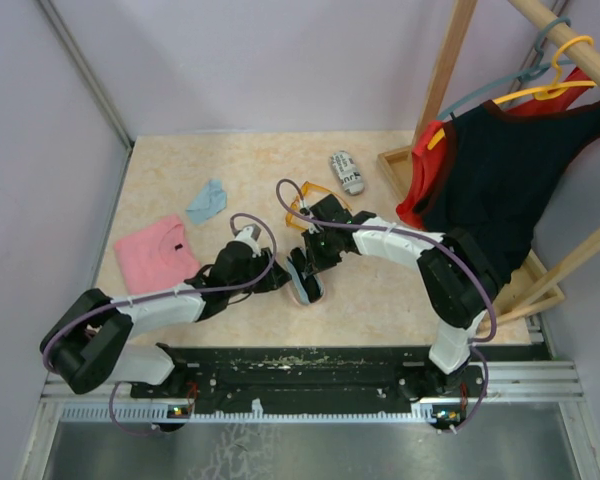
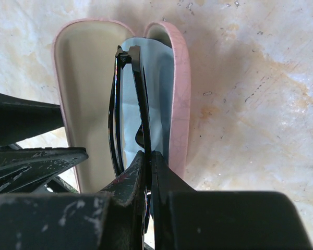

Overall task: Organize the sunglasses
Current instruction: Place the sunglasses in the sunglasses case.

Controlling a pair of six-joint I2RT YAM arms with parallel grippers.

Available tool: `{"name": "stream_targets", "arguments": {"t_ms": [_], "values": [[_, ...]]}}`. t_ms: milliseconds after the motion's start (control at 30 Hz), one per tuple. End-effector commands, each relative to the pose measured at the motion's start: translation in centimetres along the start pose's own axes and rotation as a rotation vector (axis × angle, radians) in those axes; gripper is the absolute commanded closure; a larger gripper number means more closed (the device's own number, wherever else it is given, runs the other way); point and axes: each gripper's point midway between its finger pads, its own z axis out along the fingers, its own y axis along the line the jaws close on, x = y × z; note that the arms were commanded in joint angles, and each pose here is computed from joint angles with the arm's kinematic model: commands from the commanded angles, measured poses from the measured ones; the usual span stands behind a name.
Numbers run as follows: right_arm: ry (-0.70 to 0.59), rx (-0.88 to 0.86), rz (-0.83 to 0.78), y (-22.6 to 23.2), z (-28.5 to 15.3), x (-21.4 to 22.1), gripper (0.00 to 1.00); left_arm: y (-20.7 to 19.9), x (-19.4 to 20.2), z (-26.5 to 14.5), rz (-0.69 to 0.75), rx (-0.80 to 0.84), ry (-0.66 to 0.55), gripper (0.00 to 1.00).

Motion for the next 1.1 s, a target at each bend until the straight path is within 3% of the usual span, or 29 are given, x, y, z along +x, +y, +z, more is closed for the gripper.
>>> {"name": "stream_targets", "arguments": {"t_ms": [0, 300, 733, 1067], "values": [[-0.052, -0.006, -0.035, 0.9, -0.1, -2.2, 1.0, -1.1, -1.1, 0.3, 0.018, 0.031, -0.019, 0.55], [-0.047, 0.05, -0.039, -0.3, 0.0, -1.8, 0.93, -1.4, -1.4, 0.6, 0.029, 0.036, -0.016, 0.55], [-0.093, 0.079, -0.063, -0.3, -1.3, -2.9, 0.74, -1.7, -1.6, 1.1, 0.036, 0.039, -0.012, 0.54], [-0.169, 0.143, -0.08, -0.7, -4.0, -4.2, 0.7, -1.8, -1.6, 1.4, 0.042, 0.037, 0.0, 0.54]]}}
